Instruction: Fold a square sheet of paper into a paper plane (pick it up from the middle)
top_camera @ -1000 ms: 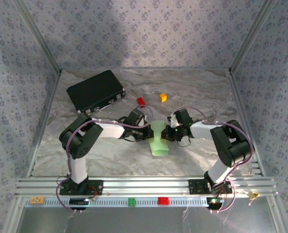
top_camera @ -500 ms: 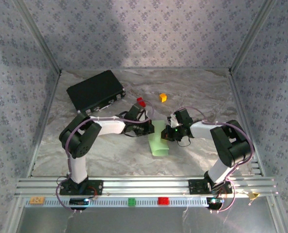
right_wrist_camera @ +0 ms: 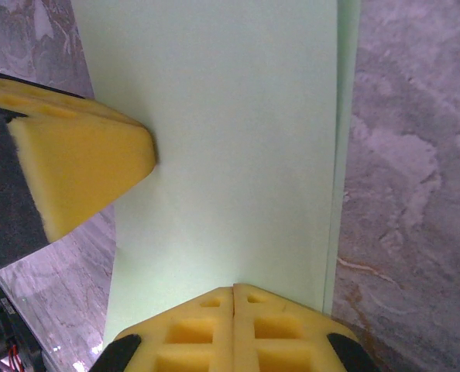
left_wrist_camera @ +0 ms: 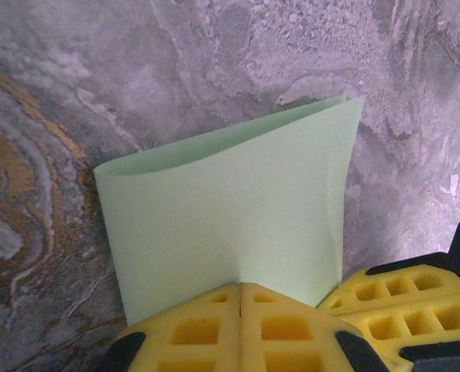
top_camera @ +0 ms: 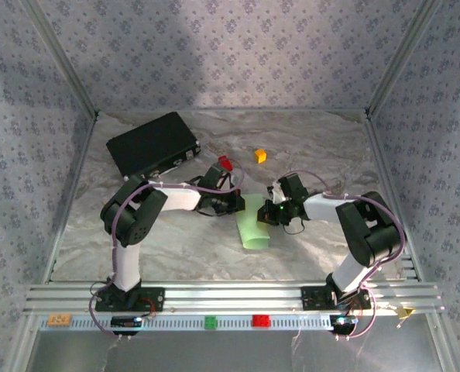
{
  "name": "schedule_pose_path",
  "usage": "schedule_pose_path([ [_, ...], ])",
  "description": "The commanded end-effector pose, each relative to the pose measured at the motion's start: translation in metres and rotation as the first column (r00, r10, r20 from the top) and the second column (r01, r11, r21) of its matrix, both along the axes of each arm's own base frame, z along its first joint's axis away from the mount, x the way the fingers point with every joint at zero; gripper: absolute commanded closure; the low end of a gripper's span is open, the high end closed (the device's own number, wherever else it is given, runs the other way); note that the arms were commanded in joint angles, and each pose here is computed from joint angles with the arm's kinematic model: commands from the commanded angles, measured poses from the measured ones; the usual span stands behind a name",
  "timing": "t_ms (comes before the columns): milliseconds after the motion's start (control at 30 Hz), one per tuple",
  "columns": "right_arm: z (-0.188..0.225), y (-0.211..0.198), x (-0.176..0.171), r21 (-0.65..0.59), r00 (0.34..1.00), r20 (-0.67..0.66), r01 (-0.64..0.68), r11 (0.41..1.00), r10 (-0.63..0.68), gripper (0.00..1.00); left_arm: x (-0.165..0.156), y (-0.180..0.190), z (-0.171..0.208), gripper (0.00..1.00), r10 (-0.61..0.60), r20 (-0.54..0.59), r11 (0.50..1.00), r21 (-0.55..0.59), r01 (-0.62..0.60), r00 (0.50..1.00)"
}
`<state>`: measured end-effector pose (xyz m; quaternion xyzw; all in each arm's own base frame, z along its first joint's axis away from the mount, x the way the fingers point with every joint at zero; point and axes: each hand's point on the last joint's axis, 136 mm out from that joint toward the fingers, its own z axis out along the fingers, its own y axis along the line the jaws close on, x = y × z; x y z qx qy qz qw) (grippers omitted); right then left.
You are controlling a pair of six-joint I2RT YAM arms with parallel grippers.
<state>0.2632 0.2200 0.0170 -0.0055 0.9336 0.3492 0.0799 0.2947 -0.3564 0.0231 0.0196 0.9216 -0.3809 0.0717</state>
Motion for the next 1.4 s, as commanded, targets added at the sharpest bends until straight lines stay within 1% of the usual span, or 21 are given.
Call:
schedule_pose_path([
  [0, -0.036, -0.029, -0.027, -0.163, 0.992, -0.119, 0.019, 0.986, -0.039, 1.00, 0.005, 0.003, 0.006, 1.00, -0.010, 0.007, 1.000, 0.012, 0.010, 1.000],
  [100, -0.036, -0.029, -0.027, -0.164, 0.992, -0.116, 0.021, 0.986, -0.040, 1.00, 0.007, -0.001, 0.014, 1.00, -0.026, 0.016, 1.000, -0.017, 0.026, 1.000],
  [200, -0.037, -0.029, -0.027, -0.163, 0.992, -0.120, 0.019, 0.986, -0.039, 1.00, 0.009, 0.001, 0.006, 1.00, -0.031, 0.001, 0.999, -0.009, 0.031, 1.000],
  [367, -0.038, -0.029, -0.028, -0.166, 0.992, -0.124, 0.017, 0.986, -0.038, 1.00, 0.020, 0.010, -0.010, 1.00, 0.029, -0.032, 0.999, -0.034, -0.030, 0.999],
  [567, -0.039, -0.030, -0.029, -0.170, 0.991, -0.127, 0.014, 0.985, -0.036, 1.00, 0.033, 0.029, -0.018, 1.00, 0.123, -0.042, 0.992, 0.029, -0.122, 0.992],
  [867, -0.040, -0.031, -0.030, -0.172, 0.991, -0.130, 0.008, 0.985, -0.031, 1.00, 0.054, 0.039, -0.011, 1.00, 0.209, -0.035, 0.977, 0.054, -0.207, 0.977],
  [1133, -0.039, -0.031, -0.030, -0.168, 0.991, -0.129, 0.007, 0.986, -0.029, 1.00, 0.065, 0.048, -0.012, 1.00, 0.265, -0.039, 0.959, 0.117, -0.259, 0.963],
  [1233, -0.039, -0.030, -0.030, -0.166, 0.991, -0.129, 0.005, 0.986, -0.027, 1.00, 0.066, 0.044, -0.009, 1.00, 0.258, -0.040, 0.962, 0.106, -0.253, 0.965],
  [1367, -0.039, -0.030, -0.030, -0.166, 0.991, -0.129, 0.005, 0.986, -0.027, 1.00, 0.068, 0.039, 0.008, 1.00, 0.247, -0.013, 0.967, 0.073, -0.246, 0.969],
])
